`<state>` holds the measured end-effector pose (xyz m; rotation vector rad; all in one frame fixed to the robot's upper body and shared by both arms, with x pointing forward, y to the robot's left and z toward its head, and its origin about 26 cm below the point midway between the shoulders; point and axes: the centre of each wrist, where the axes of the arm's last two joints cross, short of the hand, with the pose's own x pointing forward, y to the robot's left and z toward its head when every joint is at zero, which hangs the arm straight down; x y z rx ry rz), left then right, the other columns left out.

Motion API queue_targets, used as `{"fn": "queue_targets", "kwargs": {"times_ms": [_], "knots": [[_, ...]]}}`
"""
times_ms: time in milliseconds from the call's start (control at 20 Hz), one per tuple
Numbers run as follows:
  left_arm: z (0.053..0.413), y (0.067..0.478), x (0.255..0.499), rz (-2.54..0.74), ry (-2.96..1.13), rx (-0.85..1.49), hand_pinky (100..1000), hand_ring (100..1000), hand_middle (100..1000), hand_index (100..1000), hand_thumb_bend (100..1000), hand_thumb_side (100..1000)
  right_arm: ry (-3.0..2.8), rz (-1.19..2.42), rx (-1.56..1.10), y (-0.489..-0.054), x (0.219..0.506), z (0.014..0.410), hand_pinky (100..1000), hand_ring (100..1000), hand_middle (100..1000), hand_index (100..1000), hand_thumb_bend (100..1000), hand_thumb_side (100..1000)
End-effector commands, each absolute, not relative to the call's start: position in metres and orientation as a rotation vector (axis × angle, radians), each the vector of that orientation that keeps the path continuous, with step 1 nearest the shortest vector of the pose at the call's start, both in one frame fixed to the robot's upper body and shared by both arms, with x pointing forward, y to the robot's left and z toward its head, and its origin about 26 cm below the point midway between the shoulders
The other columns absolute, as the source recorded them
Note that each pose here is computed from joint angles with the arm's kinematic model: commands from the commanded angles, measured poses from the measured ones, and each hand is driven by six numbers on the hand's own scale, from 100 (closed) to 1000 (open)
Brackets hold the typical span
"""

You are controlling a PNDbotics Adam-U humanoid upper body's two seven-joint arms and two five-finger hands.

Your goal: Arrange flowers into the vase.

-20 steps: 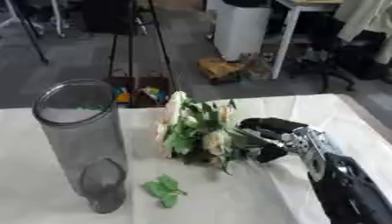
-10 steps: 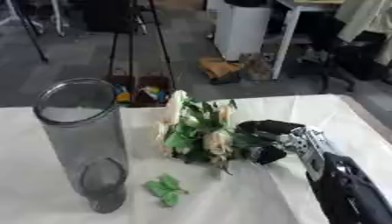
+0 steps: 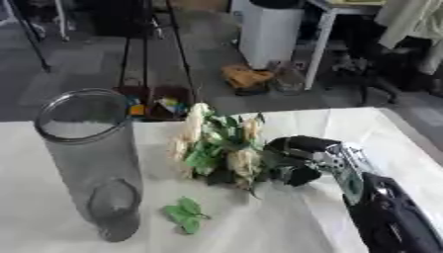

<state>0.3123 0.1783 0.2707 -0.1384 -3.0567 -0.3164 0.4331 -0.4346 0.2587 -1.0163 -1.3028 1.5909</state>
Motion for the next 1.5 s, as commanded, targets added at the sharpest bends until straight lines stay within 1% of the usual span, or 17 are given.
{"fn": "queue_targets", "kwargs": {"times_ms": [50,200,300,400,500,650,800,900,1000,1150,1250,1500], "knots": [[0.277,0.177,0.309,-0.327,-3.08,-0.14,808,858,863,900,100,927,-1.306,1.584,-1.019,-0.436,0.433,0.257,740,665,527,822,150,466],[0.277,0.176,0.309,-0.329,-3.079,-0.142,809,858,863,901,100,927,-1.353,1.566,-1.037,-0.434,0.433,0.26,650,530,405,690,100,417],[0.277,0.176,0.309,-0.329,-3.077,-0.142,810,858,863,901,100,928,-1.385,1.552,-1.049,-0.433,0.432,0.263,609,476,340,610,100,395],[0.277,0.176,0.309,-0.329,-3.074,-0.142,810,858,863,901,100,929,-1.414,1.538,-1.058,-0.431,0.432,0.264,552,404,250,499,100,370],[0.277,0.176,0.309,-0.33,-3.073,-0.143,810,858,863,901,100,929,-1.44,1.522,-1.07,-0.43,0.432,0.265,516,348,184,434,100,396],[0.277,0.176,0.309,-0.328,-3.072,-0.144,809,856,862,903,100,929,-1.466,1.491,-1.083,-0.431,0.431,0.264,469,287,100,336,100,391],[0.277,0.177,0.309,-0.329,-3.07,-0.143,809,851,853,902,100,928,-1.5,1.455,-1.099,-0.432,0.431,0.261,408,219,100,232,100,397],[0.277,0.177,0.309,-0.331,-3.069,-0.143,808,849,849,901,100,925,-1.53,1.43,-1.113,-0.433,0.431,0.26,368,174,100,180,100,388],[0.277,0.176,0.309,-0.333,-3.067,-0.141,808,847,847,902,100,924,-1.583,1.4,-1.134,-0.434,0.431,0.258,332,137,100,139,100,397],[0.278,0.176,0.309,-0.337,-3.068,-0.143,809,846,846,902,100,923,-1.682,1.35,-1.16,-0.435,0.431,0.256,313,120,100,123,100,400],[0.278,0.176,0.309,-0.338,-3.069,-0.144,809,846,845,902,100,922,-1.722,1.323,-1.172,-0.436,0.431,0.254,297,109,100,113,100,375],[0.278,0.176,0.309,-0.34,-3.069,-0.144,809,845,844,902,100,921,-1.81,1.247,-1.196,-0.437,0.43,0.256,269,100,100,100,100,355]]}}
